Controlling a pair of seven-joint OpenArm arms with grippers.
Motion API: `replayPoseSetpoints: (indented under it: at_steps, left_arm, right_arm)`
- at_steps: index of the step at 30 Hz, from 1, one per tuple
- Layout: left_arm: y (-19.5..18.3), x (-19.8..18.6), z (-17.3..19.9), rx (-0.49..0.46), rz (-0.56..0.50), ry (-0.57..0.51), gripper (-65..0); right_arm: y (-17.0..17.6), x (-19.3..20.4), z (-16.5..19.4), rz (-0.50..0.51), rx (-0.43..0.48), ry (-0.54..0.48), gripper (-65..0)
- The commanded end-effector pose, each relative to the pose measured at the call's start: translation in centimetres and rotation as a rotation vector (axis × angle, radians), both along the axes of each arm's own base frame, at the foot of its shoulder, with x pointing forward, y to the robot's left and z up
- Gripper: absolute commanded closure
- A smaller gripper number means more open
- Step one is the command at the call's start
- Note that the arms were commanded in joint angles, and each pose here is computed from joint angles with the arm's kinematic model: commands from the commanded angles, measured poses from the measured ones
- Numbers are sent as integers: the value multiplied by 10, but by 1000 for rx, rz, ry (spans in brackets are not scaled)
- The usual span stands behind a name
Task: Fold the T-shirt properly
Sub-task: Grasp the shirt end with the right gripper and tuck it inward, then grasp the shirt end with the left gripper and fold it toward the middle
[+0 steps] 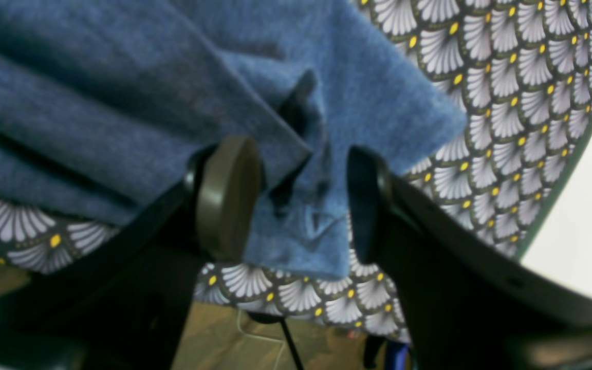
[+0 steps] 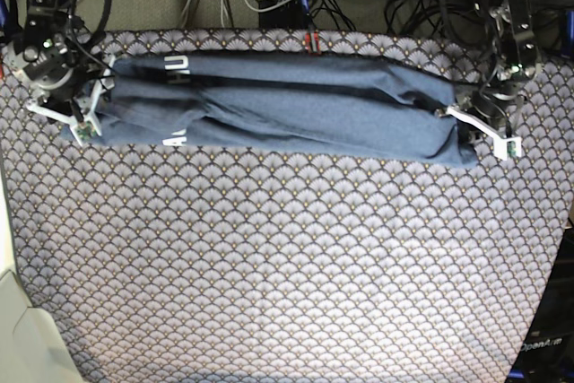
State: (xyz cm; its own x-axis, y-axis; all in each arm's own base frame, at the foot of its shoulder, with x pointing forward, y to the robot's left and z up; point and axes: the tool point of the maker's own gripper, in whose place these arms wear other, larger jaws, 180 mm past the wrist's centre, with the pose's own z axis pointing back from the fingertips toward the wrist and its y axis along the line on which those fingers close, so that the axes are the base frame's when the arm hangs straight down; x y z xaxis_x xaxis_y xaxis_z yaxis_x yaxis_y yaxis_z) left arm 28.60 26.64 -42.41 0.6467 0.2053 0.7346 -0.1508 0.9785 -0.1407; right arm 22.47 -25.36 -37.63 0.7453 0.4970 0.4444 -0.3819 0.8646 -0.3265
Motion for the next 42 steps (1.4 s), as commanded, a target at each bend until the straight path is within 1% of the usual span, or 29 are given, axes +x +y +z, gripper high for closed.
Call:
replayPoseSetpoints:
  at_steps: [1, 7, 11, 14, 16, 18, 21, 24, 28, 34, 36, 39, 42]
  left_arm:
    - [4, 3, 7, 14, -3, -13, -4]
    - [1, 6, 13, 13, -11, -31, -4]
    - [-8, 6, 36, 34, -40, -90, -4]
    - [-27, 11, 63, -8, -68, -172, -4]
    - [-40, 11, 77, -24, -94, -207, -4]
    - [-57, 8, 85, -41, -137, -218, -4]
    - [-88, 2, 91, -76, -221, -172, -4]
    - [-125, -4, 98, -156, -291, -156, -4]
    - [-170, -8, 108, -250, -353, -170, -4]
    - [-233, -17, 109, -351, -466, -161, -4]
    - [-253, -17, 115, -387, -492, -174, -4]
    - [-272, -13, 120, -432, -481, -167, -4]
    - [-285, -13, 119, -451, -481, -145, -4]
  right_arm:
    - [-5, 9, 15, 2, -16, -54, -313]
    - [-6, 8, 15, -3, -18, -52, -313]
    - [-6, 8, 15, -2, -18, -53, -313]
    - [-6, 8, 15, -2, -18, -53, -313]
    - [-6, 8, 15, -2, -18, -53, -313]
    - [-6, 8, 15, -2, -18, -53, -313]
    - [-6, 9, 16, -2, -18, -56, -313]
    - [-7, 14, 19, -3, -20, -67, -313]
    - [-7, 15, 20, -4, -21, -69, -313]
    - [-7, 15, 20, -4, -22, -69, -313]
    - [-11, 15, 21, 0, -34, -67, -313]
    - [-13, 15, 22, 2, -42, -67, -313]
    - [-17, 16, 24, 7, -56, -67, -313]
